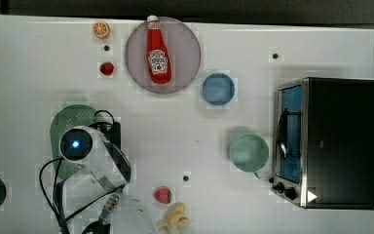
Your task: Drag strainer left to right.
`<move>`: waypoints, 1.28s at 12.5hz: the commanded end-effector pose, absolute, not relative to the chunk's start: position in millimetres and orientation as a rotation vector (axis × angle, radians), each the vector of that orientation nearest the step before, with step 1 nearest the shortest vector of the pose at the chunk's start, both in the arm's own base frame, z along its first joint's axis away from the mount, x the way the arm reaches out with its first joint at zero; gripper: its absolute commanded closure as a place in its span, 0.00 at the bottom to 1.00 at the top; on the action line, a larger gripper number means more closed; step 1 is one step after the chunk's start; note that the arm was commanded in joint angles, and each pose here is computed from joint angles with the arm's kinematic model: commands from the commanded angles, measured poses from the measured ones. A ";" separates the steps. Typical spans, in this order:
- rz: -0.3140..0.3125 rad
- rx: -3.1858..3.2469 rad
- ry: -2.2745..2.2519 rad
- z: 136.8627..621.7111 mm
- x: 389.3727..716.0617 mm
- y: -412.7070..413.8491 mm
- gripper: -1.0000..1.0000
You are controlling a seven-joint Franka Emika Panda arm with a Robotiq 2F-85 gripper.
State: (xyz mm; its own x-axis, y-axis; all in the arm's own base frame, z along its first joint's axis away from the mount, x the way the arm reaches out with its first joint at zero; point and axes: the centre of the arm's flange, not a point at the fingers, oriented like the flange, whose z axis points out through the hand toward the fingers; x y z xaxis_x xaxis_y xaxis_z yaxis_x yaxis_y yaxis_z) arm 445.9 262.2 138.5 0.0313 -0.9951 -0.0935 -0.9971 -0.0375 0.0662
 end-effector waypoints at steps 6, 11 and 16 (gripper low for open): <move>0.109 -2.231 2.228 159.4 457.6 185.7 0.00; 0.094 -2.249 2.237 159.6 462.5 127.0 0.00; 0.073 -2.243 2.261 159.7 469.9 65.2 0.00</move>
